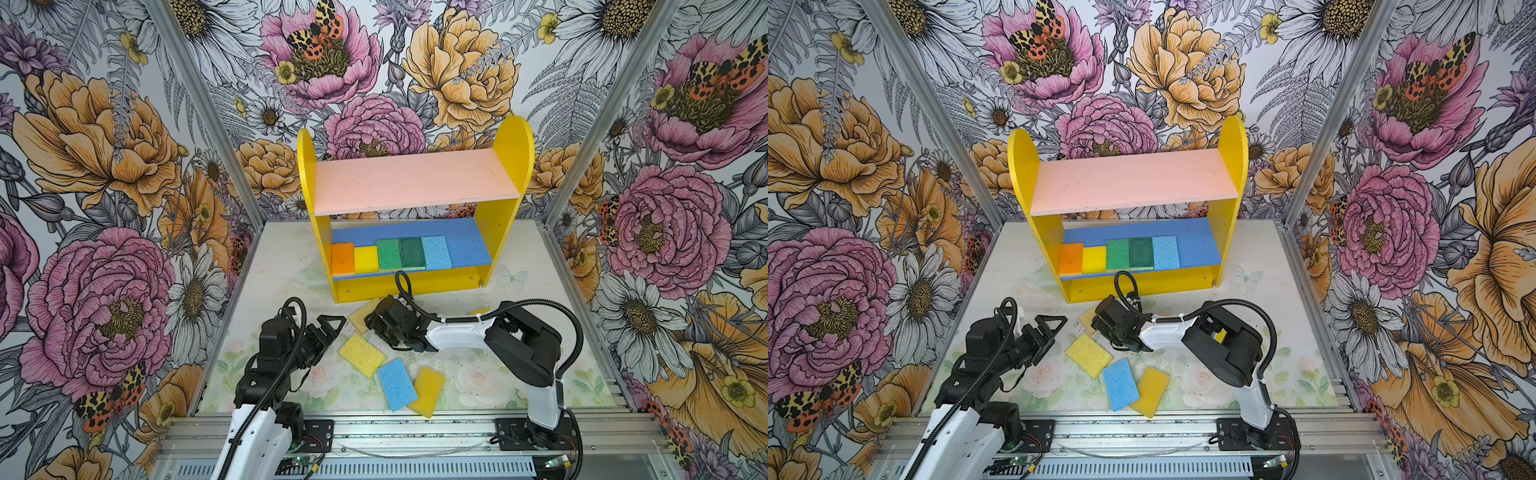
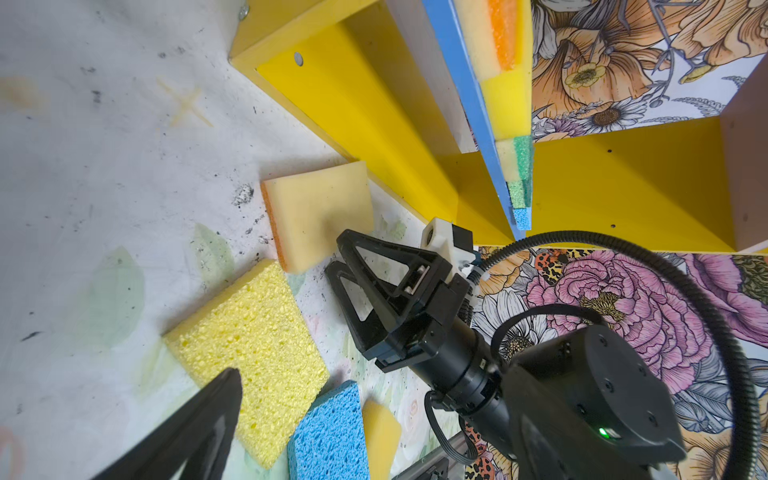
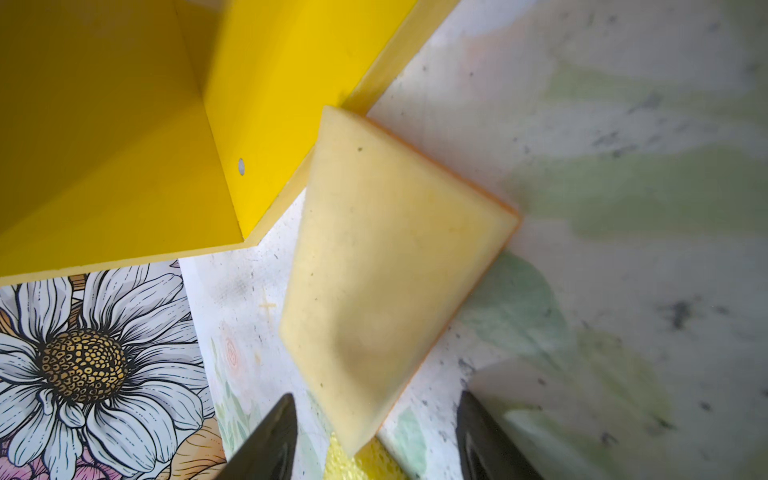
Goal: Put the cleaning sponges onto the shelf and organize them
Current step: 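Grasp the pale yellow foam sponge with the right gripper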
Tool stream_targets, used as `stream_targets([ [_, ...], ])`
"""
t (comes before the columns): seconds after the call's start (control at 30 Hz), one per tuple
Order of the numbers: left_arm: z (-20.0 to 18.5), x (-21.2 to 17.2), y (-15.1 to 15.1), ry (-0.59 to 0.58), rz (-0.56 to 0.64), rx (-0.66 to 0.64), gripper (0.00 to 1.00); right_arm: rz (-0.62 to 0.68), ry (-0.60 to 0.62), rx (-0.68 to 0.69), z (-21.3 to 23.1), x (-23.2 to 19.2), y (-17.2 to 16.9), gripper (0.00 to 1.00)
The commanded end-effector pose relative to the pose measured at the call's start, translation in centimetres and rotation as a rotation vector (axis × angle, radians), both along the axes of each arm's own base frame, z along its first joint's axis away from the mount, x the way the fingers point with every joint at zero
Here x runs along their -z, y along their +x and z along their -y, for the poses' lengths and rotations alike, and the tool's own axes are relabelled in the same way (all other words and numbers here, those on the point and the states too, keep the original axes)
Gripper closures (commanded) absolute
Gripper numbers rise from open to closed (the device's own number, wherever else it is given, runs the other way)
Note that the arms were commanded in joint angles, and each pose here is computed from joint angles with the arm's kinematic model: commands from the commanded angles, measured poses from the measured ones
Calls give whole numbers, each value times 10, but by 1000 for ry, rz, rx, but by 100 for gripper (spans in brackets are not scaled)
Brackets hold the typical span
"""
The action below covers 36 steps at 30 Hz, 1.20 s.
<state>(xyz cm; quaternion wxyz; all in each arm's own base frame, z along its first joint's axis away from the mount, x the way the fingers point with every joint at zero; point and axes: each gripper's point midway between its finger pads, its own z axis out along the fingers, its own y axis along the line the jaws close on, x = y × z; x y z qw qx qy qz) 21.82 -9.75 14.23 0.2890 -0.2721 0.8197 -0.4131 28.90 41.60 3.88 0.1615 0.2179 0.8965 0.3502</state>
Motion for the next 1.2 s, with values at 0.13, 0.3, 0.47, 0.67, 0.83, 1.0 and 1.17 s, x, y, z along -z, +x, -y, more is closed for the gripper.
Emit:
stream_targets([
  [0.13,-11,-8,3,57,32,-46,1,-13,-64,4,-3,12,3,41],
  [0.3,-11,-10,4,65,39,-46,1,-3,-79,21,1,14,6,44],
  [0.47,-11,-11,3,62,42,-44,1,0,-88,24,-2,17,11,50],
  [0.67,-11,-13,3,65,44,-45,1,-16,-106,40,2,25,11,57],
  [0.83,-11,-13,3,65,45,-44,1,-23,-125,53,6,29,13,58],
  [1.0,-11,-13,2,65,44,-44,1,-38,-154,62,10,38,14,61],
  [1.17,-11,-14,2,69,45,-42,1,-48,-174,70,11,42,16,64],
])
